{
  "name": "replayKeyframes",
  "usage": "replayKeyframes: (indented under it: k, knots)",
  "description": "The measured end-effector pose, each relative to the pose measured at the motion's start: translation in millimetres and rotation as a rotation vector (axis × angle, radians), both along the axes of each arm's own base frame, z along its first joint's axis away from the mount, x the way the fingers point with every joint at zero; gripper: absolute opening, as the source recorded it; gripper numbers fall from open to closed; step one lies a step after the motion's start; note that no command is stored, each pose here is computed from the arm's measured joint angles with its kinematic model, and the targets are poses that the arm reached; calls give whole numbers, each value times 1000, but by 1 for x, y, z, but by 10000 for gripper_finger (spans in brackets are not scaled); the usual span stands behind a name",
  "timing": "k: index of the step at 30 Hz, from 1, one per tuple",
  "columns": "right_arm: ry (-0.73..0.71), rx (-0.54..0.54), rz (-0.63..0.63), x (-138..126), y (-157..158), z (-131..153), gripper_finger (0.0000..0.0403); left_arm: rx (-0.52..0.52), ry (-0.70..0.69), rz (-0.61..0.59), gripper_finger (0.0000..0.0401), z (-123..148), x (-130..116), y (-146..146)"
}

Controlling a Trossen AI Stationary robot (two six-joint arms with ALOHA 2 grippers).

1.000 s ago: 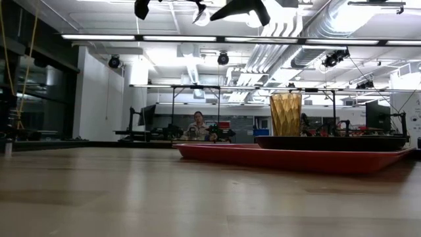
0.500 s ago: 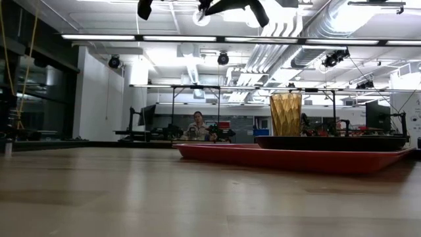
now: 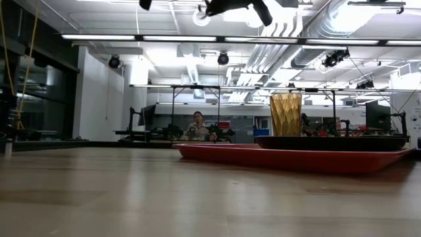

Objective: Pick and place plate/cup/fork/spoon on tray
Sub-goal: Put the pink fork on the red serving tray to the left of the black plate

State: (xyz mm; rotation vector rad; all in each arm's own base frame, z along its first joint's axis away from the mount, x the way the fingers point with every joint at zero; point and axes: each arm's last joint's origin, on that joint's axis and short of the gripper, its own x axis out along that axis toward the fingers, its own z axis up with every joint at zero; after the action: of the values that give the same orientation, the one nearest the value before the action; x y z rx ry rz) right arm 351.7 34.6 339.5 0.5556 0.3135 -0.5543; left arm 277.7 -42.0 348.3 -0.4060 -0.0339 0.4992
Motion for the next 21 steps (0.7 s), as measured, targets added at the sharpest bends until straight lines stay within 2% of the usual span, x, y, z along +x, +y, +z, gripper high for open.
replayKeyframes:
  k: [7, 12, 16, 21]
  knots:
    - [49, -11, -26, -18, -11, 10, 1, 24, 46, -15, 127, 14, -28, 8]
    - [63, -25, -30, -20, -20, 12, 1, -2, 71, -34, 150, 17, -43, 12]
    - [78, 10, 25, -19, -25, 11, 0, 2, 86, -40, 170, 19, -50, 12]
    - [199, 49, 125, -28, -23, 4, 0, 35, 142, -67, 200, 16, -53, 9]
